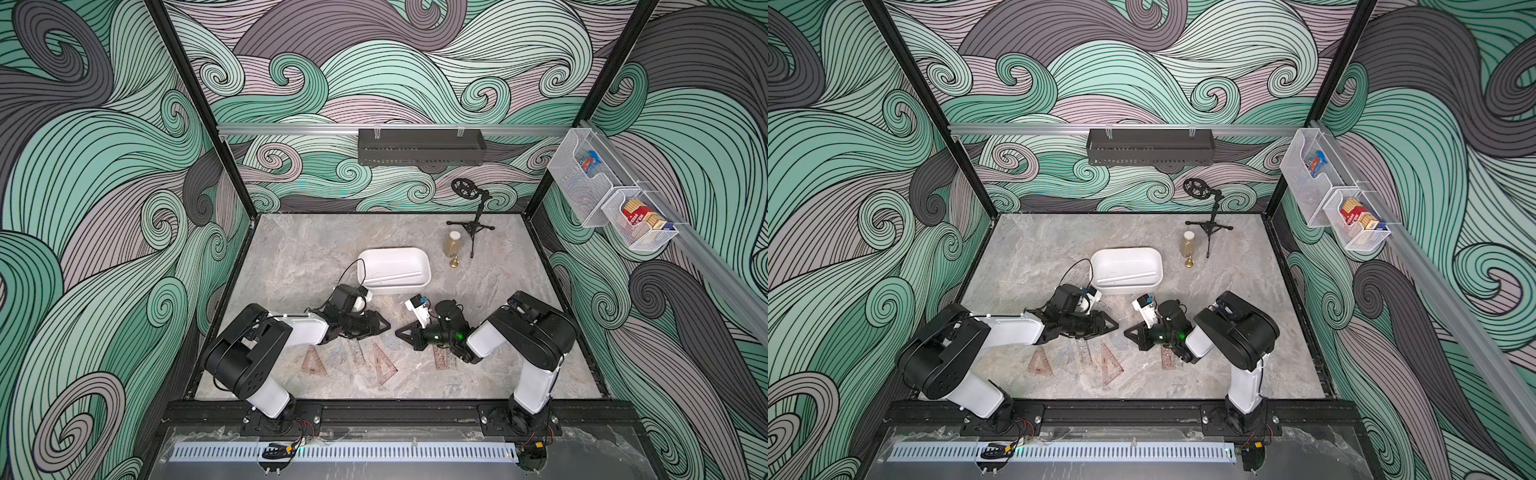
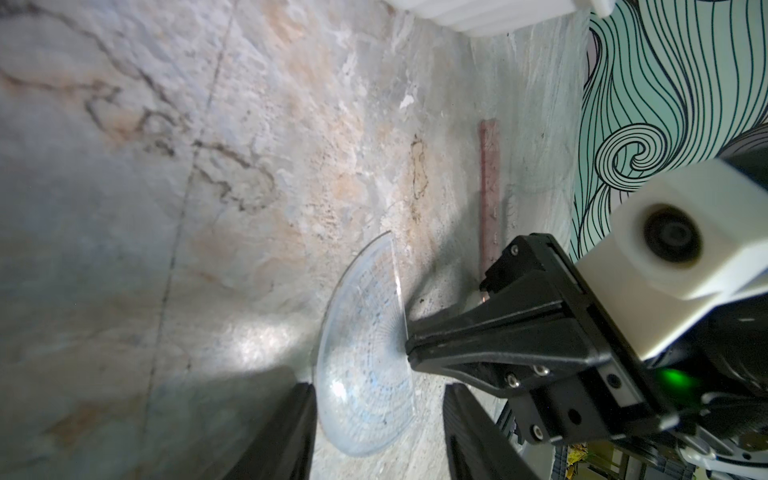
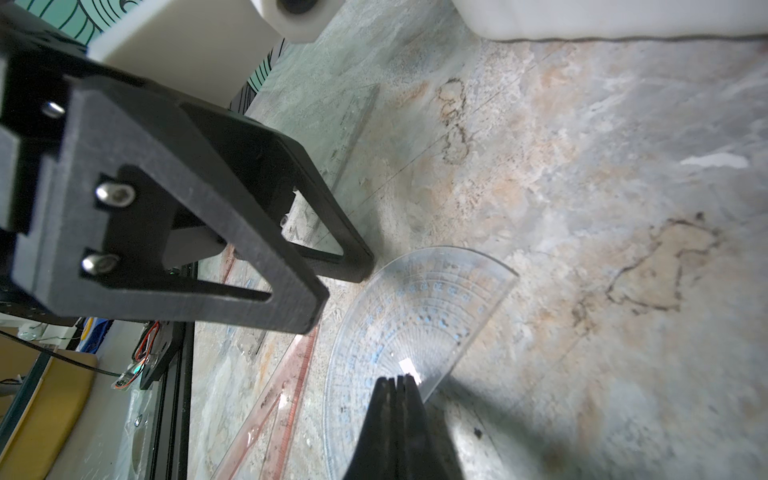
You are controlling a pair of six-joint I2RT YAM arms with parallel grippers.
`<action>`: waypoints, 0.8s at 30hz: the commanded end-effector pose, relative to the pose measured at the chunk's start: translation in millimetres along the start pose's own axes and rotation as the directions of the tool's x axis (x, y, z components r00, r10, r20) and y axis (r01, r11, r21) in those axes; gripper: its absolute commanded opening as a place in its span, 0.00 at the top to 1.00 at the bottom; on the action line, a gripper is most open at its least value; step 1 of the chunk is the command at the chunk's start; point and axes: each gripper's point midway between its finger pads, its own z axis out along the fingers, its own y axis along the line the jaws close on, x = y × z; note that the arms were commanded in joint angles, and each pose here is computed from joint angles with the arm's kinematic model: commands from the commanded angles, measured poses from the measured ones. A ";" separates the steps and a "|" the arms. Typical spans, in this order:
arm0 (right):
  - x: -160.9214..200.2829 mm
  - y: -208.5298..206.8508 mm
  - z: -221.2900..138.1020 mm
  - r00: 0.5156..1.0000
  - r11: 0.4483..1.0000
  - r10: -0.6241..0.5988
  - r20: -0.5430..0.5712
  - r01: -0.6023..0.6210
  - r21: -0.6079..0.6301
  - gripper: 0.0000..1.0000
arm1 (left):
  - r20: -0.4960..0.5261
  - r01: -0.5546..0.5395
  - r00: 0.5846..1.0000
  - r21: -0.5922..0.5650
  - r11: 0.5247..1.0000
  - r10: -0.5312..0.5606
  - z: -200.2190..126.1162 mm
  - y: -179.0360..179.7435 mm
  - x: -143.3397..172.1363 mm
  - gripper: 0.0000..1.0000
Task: Put the scattered rulers into the storage box
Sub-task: Pick up the ruler from the center of the board.
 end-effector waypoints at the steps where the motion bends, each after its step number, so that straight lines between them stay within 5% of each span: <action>1: 54.6 -32.0 -8.7 0.980 0.984 0.135 -0.146 -0.116 0.132 0.96 | -0.090 0.065 0.993 -0.159 0.985 -0.080 4.8 41.9 32.8 0.46; 24: 58.8 -36.0 -9.4 0.977 0.981 0.144 -0.156 -0.120 0.151 0.97 | -0.075 0.052 0.995 -0.136 0.989 -0.062 1.1 30.2 26.6 0.42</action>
